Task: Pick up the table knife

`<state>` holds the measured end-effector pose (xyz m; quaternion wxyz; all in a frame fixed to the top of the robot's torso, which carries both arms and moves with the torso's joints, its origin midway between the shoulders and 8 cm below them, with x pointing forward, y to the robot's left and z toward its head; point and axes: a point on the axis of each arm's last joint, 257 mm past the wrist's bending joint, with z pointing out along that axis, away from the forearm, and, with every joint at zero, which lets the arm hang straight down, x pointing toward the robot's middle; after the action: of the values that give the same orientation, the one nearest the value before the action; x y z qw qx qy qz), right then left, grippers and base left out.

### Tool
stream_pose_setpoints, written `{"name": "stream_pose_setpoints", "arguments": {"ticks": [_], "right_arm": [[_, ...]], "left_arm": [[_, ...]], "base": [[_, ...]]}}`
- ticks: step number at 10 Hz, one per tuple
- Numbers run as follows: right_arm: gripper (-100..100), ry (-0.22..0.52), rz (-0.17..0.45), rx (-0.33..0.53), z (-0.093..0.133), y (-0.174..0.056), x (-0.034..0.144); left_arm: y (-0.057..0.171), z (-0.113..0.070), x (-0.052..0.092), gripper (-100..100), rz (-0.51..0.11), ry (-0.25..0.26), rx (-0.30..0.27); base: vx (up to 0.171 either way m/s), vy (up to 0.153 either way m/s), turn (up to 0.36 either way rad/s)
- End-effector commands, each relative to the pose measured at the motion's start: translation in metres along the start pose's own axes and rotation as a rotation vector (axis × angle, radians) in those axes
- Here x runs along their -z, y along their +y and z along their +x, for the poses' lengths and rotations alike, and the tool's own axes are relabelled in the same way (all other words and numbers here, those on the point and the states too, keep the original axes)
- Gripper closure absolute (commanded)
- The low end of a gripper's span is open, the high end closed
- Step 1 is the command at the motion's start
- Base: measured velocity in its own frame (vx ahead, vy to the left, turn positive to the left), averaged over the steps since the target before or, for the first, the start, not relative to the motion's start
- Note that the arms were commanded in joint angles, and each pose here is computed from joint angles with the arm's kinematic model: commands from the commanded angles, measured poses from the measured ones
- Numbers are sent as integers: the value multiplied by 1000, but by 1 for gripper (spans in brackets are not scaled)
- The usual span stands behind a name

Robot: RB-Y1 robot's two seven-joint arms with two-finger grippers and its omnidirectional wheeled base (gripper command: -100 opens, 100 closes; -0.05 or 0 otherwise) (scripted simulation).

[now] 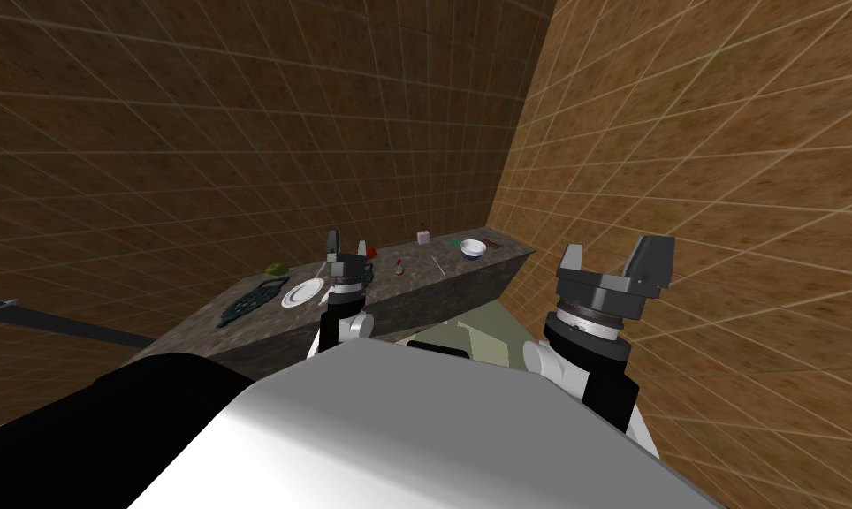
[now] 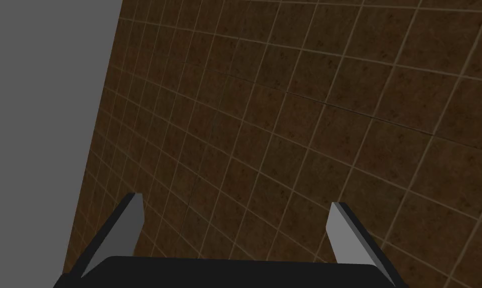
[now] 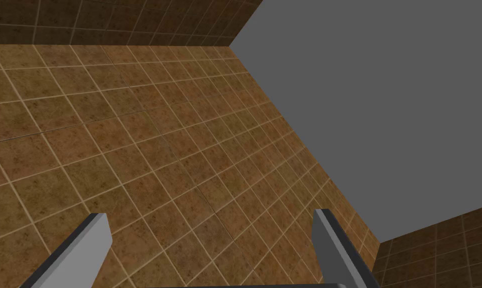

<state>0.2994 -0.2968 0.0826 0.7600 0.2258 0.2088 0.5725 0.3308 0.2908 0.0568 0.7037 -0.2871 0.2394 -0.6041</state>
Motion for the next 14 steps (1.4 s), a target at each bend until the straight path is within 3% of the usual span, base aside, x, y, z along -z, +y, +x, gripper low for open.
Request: {"name": "stream_pose_setpoints", "arguments": {"ticks": [1, 7, 8, 11, 12, 14], "right_arm": [[0, 0, 0, 0, 0, 0, 0], [0, 0, 0, 0, 0, 0, 0], [0, 0, 0, 0, 0, 0, 0], [0, 0, 0, 0, 0, 0, 0], [0, 0, 0, 0, 0, 0, 0], [0, 0, 0, 0, 0, 0, 0]], "left_arm": [[6, 6, -1, -100, -12, 31, -9], [66, 41, -9, -100, -124, 197, -83], [68, 41, -8, -100, -128, 197, -84], [112, 58, -11, -100, -208, 295, -160], [113, 59, -13, -100, -206, 296, -159], [146, 68, -14, -100, -263, 360, -226]], "base": [[7, -14, -3], [25, -59, 3], [25, -58, 5], [43, -81, 4], [27, -78, 2], [30, -88, -5]]}}
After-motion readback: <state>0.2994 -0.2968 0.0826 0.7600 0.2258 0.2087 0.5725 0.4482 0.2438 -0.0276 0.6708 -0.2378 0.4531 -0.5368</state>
